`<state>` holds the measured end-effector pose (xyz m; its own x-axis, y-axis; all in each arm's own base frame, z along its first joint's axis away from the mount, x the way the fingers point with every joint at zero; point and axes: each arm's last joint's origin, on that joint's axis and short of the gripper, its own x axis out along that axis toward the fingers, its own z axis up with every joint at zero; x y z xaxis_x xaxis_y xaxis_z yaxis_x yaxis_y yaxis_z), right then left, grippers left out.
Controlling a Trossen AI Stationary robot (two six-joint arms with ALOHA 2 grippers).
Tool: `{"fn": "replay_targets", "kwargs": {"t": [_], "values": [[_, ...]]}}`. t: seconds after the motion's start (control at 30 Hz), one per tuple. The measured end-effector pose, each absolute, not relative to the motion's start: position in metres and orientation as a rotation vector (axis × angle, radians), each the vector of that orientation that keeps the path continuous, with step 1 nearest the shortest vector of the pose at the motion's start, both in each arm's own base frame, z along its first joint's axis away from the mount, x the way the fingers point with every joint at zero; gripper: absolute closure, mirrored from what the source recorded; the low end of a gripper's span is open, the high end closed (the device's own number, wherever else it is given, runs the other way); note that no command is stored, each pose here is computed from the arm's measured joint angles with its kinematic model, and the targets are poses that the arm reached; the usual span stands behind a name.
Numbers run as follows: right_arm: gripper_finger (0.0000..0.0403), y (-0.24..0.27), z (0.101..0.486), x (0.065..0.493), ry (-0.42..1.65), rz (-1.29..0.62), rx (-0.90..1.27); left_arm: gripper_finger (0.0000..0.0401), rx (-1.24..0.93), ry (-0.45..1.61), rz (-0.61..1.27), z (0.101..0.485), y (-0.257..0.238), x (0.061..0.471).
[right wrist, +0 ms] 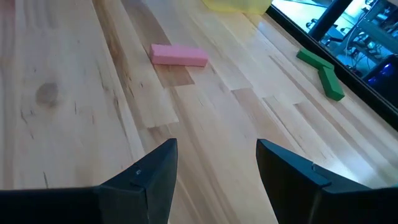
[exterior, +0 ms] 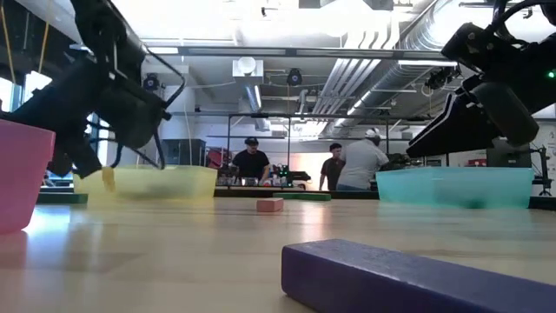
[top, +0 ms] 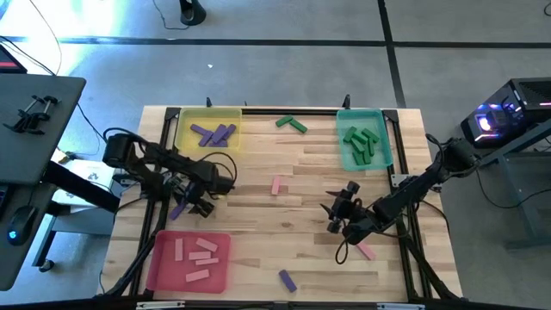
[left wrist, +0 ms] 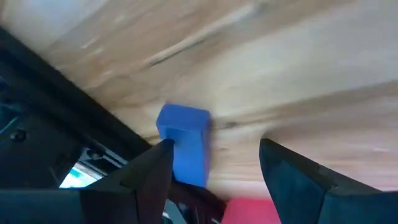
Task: Sort blocks
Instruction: Put the purple wooden block into the yellow bin
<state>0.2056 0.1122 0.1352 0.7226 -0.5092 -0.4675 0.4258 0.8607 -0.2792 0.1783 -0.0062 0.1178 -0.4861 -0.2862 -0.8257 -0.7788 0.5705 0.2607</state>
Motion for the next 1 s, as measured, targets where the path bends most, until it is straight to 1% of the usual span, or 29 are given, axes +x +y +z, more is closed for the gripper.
{"fn": "replay_targets", "kwargs": {"t": [0.17, 0.4, 0.47, 0.57, 0.7, 0.87, 1.0], "values": [[0.0199, 0.114, 0.137, 0.208, 0.537, -0.510, -0.119, 0.0179, -0.890, 2.060, 0.871, 0.110, 0.001, 0.166], [0.0199, 0.115, 0.137, 0.208, 0.522, -0.515, -0.055, 0.0217, -0.848, 2.046, 0.869, 0.111, 0.001, 0.168], [0.0199, 0.115, 0.137, 0.209, 0.517, -0.517, -0.042, 0.0225, -0.796, 2.000, 0.882, 0.116, 0.003, 0.176], [0.0199, 0.115, 0.138, 0.209, 0.506, -0.525, -0.041, 0.0228, -0.680, 1.867, 0.877, 0.127, 0.008, 0.198], [0.0199, 0.115, 0.139, 0.210, 0.480, -0.544, -0.039, 0.0229, -0.583, 1.661, 0.806, 0.150, 0.013, 0.235], [0.0199, 0.112, 0.140, 0.212, 0.472, -0.563, -0.031, 0.0229, -0.448, 1.568, 0.721, 0.174, 0.013, 0.257], [0.0199, 0.111, 0.140, 0.213, 0.469, -0.568, -0.024, 0.0229, -0.389, 1.575, 0.705, 0.172, 0.019, 0.256]]}}
